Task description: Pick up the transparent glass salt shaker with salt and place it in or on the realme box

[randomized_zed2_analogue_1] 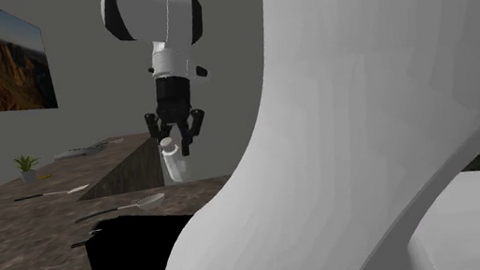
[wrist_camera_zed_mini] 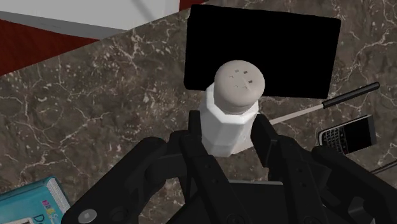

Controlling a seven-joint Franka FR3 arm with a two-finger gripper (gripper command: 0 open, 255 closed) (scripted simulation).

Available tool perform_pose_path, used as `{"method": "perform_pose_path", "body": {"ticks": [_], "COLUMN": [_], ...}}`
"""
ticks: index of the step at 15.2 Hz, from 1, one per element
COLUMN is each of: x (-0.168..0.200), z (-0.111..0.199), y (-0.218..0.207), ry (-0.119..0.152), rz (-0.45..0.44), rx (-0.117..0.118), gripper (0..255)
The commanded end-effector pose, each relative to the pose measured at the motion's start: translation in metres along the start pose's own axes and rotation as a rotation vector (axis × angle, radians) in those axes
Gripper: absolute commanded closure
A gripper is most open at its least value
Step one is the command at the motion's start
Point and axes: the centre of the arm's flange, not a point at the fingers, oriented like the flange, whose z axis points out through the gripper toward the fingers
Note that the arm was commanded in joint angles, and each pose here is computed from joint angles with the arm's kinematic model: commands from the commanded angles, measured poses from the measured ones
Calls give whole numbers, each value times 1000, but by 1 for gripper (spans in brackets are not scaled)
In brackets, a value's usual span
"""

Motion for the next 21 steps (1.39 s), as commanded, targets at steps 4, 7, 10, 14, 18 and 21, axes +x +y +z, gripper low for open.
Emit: {"method": "perform_pose_path", "body": {"ticks": [4,7,10,14,18,21], "x": [-35,-54,-54,-49,-45,-41], "z": [6,9,20,41,61,77], "y": [-58,-92,-95,-94,-94,-93], "ry": [0,0,0,0,0,0], "rz": [1,1,1,1,1,1], "rx": [0,0,0,0,0,0], "gripper": [255,255,255,255,255,255]}}
